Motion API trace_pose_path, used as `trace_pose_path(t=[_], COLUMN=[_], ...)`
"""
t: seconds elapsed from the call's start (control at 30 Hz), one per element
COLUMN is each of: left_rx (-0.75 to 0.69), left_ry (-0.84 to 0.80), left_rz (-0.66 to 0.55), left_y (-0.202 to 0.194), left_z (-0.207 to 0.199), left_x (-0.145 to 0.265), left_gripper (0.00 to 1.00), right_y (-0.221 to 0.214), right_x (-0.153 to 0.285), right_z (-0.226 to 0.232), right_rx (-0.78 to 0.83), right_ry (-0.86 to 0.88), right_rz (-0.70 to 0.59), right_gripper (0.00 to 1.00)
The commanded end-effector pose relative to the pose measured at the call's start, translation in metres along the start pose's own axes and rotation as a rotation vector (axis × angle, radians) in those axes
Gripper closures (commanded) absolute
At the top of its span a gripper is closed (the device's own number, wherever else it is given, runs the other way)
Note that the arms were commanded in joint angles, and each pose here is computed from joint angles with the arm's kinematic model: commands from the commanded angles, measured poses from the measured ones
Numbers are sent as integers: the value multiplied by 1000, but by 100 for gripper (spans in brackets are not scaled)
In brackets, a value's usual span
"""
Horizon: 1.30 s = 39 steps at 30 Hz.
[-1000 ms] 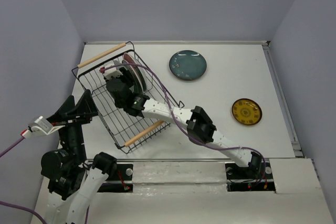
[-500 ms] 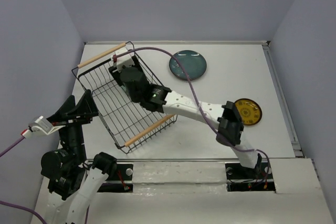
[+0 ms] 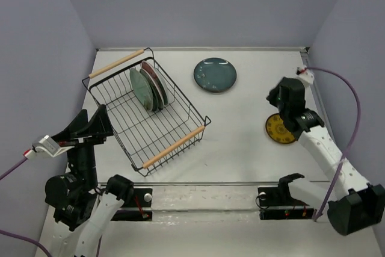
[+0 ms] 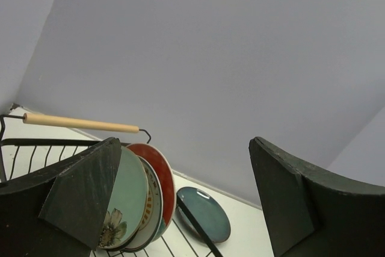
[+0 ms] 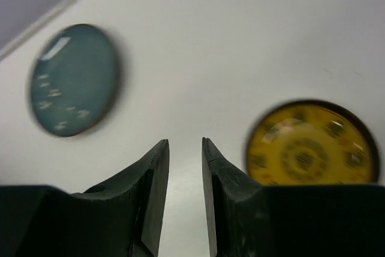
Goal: Load the plates into the dish rack
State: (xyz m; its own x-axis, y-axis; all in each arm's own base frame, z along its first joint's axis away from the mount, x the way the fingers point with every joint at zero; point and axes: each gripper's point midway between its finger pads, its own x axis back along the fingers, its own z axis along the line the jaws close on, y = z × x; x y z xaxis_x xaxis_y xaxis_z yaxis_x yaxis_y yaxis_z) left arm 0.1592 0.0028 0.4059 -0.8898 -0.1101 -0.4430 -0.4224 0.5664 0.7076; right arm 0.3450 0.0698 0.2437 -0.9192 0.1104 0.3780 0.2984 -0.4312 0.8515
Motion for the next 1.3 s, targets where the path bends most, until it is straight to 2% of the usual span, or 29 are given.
trace_pose_path(t=[0.0,0.1,0.13,0.23,0.33,0.47,0.57,0.77,0.9,1.0,1.03,1.1,1.2,1.27], left_rx=[50,61,65,69,91,107,112,108,100,96,98,94,88,85], left_ry=[-47,-53,-59,-63,-80,-91,-96,-102,-100,-99,-99,-96,-95,-96], left_rz=[-54,-61,-58,-58,-83,-95,-95,-90,-85,-78,-78,-73,-69,-59], left_y=[18,21,21,22,31,36,37,35,33,31,31,29,28,25], left_z=[-9,-9,-10,-10,-10,-11,-11,-12,-13,-13,-13,-13,-13,-14], left_x=[5,7,8,8,15,19,19,19,17,16,16,15,14,13], left_gripper=[1,1,1,1,1,1,1,1,1,1,1,1,1,1], right_y=[-37,-53,-62,-84,-88,-102,-113,-136,-145,-151,-150,-146,-121,-84], right_x=[12,11,13,15,18,4,-6,-14,-21,-23,-24,-24,-20,-13], right_z=[-121,-171,-204,-237,-250,-234,-228,-229,-227,-230,-229,-229,-222,-202], right_rx=[-318,-411,-459,-542,-543,-520,-521,-552,-580,-592,-590,-586,-563,-513], right_ry=[-283,-387,-483,-560,-596,-457,-408,-386,-363,-371,-365,-354,-310,-243], right_rz=[31,60,60,129,111,233,303,338,359,361,348,316,224,110], right_gripper=[62,51,41,36,28,25,32,46,59,76,85,93,93,93])
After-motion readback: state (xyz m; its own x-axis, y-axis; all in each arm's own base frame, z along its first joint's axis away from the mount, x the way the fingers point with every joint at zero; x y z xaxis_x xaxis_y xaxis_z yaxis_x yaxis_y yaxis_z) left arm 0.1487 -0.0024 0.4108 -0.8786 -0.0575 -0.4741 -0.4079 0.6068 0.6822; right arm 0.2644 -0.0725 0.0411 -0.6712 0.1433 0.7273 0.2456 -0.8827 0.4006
